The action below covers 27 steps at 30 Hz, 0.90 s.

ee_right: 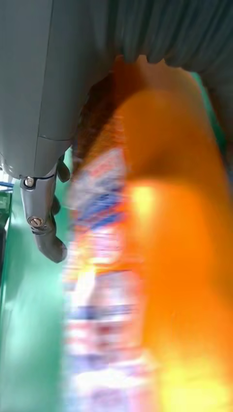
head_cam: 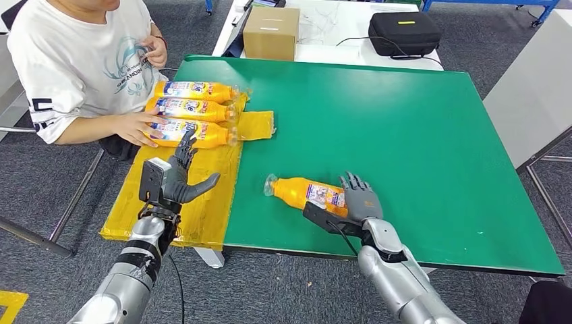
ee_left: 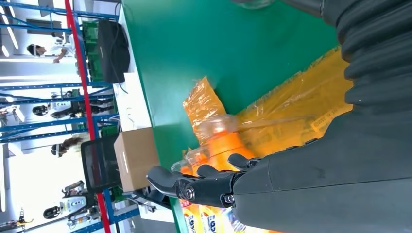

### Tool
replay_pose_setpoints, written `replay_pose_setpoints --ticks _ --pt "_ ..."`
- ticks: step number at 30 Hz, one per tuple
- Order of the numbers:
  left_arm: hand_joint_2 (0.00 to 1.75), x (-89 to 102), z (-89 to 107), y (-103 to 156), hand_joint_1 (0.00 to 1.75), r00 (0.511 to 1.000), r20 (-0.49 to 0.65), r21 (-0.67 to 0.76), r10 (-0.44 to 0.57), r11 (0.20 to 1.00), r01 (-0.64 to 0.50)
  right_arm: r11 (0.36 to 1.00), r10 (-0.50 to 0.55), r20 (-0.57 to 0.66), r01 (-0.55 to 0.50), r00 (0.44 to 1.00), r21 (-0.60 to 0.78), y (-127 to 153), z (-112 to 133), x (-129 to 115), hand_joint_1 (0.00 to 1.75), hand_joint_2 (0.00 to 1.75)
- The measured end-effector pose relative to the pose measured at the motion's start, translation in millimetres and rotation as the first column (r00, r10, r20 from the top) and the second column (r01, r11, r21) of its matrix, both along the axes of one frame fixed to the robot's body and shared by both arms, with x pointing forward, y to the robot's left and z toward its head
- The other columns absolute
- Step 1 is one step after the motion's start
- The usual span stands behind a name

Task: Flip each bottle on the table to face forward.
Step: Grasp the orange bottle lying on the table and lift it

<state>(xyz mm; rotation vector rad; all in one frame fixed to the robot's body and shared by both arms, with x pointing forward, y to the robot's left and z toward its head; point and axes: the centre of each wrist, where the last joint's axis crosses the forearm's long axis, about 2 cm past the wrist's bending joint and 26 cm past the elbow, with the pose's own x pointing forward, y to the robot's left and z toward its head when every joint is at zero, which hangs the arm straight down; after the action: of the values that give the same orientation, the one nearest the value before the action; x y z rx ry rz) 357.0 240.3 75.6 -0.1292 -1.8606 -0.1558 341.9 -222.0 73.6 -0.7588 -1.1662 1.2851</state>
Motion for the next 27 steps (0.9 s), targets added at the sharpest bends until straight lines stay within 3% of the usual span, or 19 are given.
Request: replay_pose_setpoints --ticks 19,27 --pt "1.75 0.3 2.0 -6 0.00 0.999 0.015 -0.026 -0.029 0.999 0.029 0.999 0.033 -0.068 -0.034 0.997 -0.014 -22 4 8 1.75 1.75" --pt "1.75 2.9 4.3 -7 0.00 0.999 0.033 -0.039 -0.041 0.998 0.043 0.991 0.074 -0.096 -0.063 0.993 0.115 -30 5 14 1.75 1.75"
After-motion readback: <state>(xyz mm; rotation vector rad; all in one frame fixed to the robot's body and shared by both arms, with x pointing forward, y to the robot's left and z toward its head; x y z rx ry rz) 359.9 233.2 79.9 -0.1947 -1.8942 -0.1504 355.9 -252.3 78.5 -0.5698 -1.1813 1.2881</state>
